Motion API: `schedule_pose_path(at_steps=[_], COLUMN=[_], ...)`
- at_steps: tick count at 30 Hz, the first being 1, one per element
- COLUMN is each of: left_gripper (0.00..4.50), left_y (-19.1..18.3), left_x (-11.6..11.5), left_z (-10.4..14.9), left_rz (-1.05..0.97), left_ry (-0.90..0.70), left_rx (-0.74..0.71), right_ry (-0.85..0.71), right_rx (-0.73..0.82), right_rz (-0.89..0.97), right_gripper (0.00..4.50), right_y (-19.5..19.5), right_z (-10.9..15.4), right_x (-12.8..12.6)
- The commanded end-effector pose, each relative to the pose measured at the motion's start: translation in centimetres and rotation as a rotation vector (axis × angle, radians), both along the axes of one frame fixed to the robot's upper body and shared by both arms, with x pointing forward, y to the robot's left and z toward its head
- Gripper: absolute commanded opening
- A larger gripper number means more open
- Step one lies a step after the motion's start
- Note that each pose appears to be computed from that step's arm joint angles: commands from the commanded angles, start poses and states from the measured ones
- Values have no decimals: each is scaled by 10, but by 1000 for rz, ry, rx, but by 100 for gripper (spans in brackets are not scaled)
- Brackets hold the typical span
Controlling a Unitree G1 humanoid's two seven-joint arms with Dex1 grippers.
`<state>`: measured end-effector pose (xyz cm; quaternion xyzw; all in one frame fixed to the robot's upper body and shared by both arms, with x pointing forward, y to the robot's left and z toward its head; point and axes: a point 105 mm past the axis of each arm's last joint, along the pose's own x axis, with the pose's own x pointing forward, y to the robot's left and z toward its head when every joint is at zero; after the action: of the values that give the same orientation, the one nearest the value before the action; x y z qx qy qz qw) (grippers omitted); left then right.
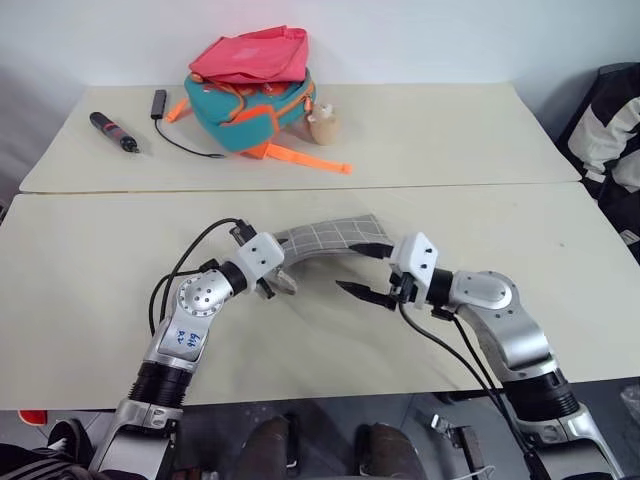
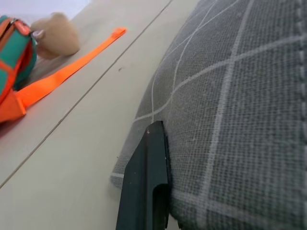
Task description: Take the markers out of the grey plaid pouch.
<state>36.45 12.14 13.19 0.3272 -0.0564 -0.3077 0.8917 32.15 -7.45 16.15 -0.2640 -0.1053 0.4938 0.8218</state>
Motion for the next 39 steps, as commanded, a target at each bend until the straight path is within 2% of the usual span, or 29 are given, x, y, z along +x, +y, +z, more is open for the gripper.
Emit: schedule_pose_path(at_steps=[1,7,13,16,19,22,24,26,29,33,39], left_gripper=[0,0,0,0,0,77,146,207,207,207,207], left_y=[-3,-11,-18,-17,-19,-17,-20,-19,-14,-10,-4], left_x=[-6,-11,-17,-17,-22,-22,-29,-35,-37,-40,-36], left_z=[9,11,13,16,18,28,32,39,45,35,35], left_rz=[-8,-27,-60,-59,-105,-113,-180,-229,-259,-321,-318], left_ry=[-27,-17,2,16,80,46,28,-52,-129,-135,-167], left_rx=[-2,-34,-52,-88,-182,-196,-191,-147,-95,-10,10], right_ry=[-180,-259,-389,-379,-403,-396,-382,-380,-377,-380,-366], right_rx=[-96,-251,-287,-275,-295,-273,-243,-228,-205,-182,-167], right_rz=[-11,12,-59,-51,-47,-58,-74,-81,-81,-60,14], right_gripper=[337,337,337,279,171,67,0,0,0,0,0], right_y=[3,1,0,3,4,2,0,-2,-4,-7,-6], right_z=[5,-12,-2,-3,-3,-1,2,5,9,12,10], right_x=[5,8,24,25,25,26,28,29,29,27,17])
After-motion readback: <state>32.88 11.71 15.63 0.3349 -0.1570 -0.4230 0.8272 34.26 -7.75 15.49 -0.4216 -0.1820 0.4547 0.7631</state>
